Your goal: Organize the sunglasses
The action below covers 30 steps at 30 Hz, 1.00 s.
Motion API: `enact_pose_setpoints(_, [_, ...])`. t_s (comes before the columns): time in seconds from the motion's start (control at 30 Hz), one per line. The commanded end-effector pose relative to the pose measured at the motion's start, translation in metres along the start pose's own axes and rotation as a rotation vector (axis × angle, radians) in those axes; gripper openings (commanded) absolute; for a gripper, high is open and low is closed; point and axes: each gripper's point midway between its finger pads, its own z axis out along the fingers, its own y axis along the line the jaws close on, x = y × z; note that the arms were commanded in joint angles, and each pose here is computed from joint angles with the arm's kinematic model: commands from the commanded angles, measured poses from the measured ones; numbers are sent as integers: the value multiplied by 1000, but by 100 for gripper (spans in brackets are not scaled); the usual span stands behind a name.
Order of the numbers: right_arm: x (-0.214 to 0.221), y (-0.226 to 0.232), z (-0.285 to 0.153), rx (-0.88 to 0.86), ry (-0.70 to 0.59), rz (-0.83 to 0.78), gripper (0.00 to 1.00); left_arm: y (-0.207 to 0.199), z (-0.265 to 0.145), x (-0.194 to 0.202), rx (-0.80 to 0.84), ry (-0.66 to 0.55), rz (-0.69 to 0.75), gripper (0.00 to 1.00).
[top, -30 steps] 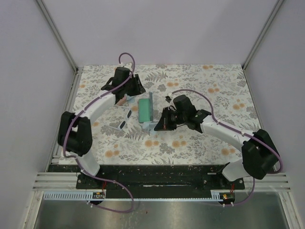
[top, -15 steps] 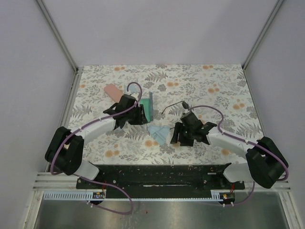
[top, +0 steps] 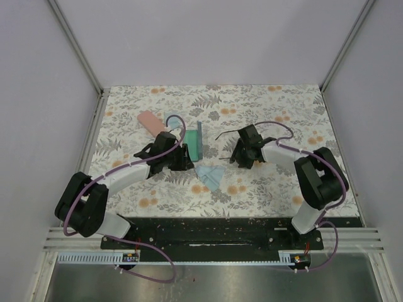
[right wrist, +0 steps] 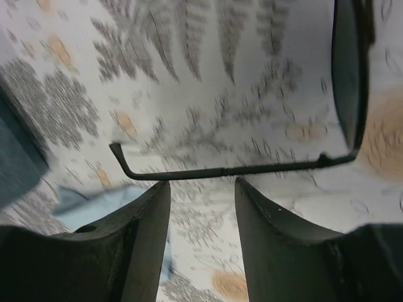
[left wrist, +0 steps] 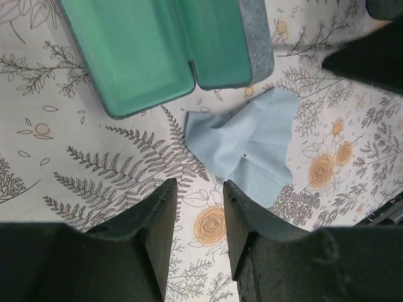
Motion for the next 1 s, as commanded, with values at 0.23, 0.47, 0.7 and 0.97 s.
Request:
enact_pose_setpoints(0.23, [-55, 57, -12, -265, -9, -146, 59, -13, 10, -3, 85, -18, 12, 42])
enact_pose_setpoints(0.47, [-8, 38, -14, -223, 45, -228, 56, -18, 30, -4, 99, 19, 20, 49])
enact_pose_setpoints(0.7, [25, 50, -2, -204, 108, -273, 54, -18, 43, -5, 92, 53, 24, 53])
enact_pose_setpoints(0.97, [35, 44, 11, -155, 136, -287, 35, -19, 53, -2, 96, 81, 16, 40])
